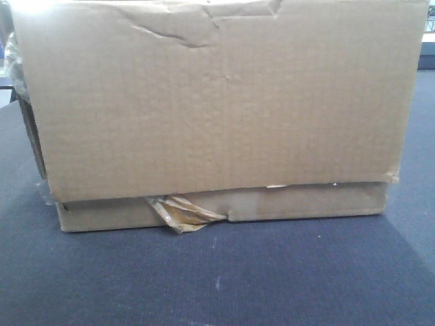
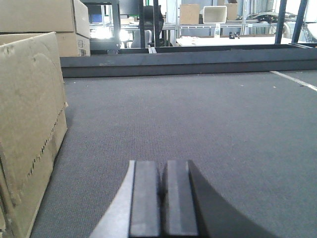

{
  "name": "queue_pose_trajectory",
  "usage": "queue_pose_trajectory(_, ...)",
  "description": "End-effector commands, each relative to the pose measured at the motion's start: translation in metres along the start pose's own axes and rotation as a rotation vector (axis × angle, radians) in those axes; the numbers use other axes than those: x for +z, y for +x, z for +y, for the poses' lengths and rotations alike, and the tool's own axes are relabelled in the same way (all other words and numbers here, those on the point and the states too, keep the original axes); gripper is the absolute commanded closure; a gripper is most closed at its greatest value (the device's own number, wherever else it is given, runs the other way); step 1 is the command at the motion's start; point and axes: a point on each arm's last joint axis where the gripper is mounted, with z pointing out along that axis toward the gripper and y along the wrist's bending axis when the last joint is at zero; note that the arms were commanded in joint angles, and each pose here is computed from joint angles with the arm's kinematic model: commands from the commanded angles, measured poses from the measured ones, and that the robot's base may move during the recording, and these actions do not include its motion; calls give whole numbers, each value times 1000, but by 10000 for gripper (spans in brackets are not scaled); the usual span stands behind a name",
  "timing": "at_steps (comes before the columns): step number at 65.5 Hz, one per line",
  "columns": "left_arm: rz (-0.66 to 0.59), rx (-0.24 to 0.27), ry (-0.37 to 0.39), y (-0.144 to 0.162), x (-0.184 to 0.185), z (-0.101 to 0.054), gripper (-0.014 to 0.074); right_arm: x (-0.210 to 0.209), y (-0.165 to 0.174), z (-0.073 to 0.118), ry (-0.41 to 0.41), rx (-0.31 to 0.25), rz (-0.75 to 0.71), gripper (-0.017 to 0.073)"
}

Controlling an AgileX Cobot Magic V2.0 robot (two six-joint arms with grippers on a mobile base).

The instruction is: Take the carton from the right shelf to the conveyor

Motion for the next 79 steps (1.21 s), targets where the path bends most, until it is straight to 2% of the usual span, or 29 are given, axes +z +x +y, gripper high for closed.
queue_pose_trajectory(1,-25,-8,-3,-3,0,0,602,-1,-3,0,7,-24,-40,628)
queue_pose_trajectory(79,-25,-8,-3,-3,0,0,602,-1,-3,0,7,-26,-40,628)
